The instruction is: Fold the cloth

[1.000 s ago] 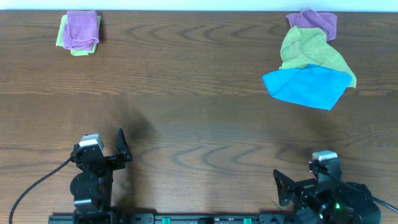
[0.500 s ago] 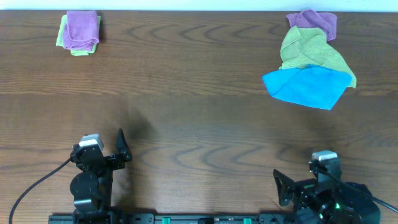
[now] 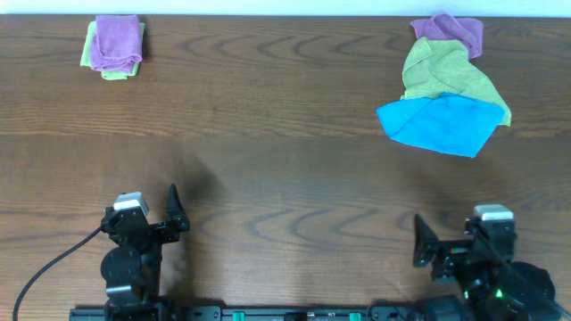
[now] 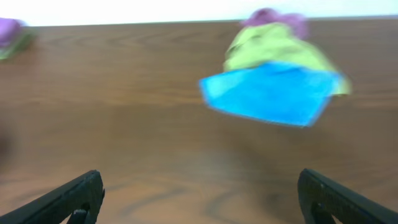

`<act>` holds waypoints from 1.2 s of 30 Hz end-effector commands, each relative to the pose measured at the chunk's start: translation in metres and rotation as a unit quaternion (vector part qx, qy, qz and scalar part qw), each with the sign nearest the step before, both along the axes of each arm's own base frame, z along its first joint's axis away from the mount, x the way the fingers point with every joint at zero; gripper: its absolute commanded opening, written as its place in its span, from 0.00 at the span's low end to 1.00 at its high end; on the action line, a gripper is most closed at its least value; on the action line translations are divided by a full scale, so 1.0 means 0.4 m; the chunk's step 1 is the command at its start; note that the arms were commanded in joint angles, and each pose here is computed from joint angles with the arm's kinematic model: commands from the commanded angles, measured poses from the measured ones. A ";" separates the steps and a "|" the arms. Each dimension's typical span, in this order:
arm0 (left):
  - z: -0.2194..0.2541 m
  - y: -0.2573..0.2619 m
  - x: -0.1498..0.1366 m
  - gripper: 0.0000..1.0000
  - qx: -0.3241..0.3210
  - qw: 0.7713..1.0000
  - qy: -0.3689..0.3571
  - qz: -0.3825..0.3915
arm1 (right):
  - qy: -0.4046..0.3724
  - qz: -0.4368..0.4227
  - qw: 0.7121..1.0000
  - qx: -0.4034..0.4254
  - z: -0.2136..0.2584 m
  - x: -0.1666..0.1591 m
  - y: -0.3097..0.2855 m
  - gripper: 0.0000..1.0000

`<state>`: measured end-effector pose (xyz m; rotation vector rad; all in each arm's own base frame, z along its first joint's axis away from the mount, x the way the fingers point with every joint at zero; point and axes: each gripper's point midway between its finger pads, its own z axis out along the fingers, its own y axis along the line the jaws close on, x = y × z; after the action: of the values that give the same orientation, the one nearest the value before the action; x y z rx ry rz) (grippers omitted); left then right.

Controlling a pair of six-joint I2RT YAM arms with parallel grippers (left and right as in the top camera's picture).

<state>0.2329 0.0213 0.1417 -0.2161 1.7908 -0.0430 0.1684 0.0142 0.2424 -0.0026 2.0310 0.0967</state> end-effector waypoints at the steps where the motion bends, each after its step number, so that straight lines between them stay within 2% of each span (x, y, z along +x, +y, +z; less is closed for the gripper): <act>1: -0.033 0.006 0.000 0.95 -0.003 1.000 0.013 0.008 | 0.003 -0.016 0.995 -0.097 -0.051 0.012 -0.052 0.99; 5: -0.033 0.006 0.000 0.95 -0.003 1.000 0.013 0.008 | 0.002 -0.017 0.990 -0.143 -0.139 0.042 -0.073 0.99; 12: -0.033 0.006 0.000 0.95 -0.003 1.000 0.013 0.008 | 0.021 -0.003 0.990 -0.138 -0.305 0.057 -0.062 0.99; 20: -0.033 0.006 0.000 0.95 -0.003 1.000 0.013 0.008 | 0.071 0.015 0.989 -0.130 -0.419 0.053 -0.050 0.99; 36: -0.033 0.006 0.000 0.95 -0.003 1.000 0.013 0.008 | 0.065 0.025 0.990 -0.125 -0.419 0.058 -0.041 0.99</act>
<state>0.2330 0.0226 0.1419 -0.2207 1.7883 -0.0362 0.1916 -0.0030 0.0789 -0.1972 2.1591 -0.1345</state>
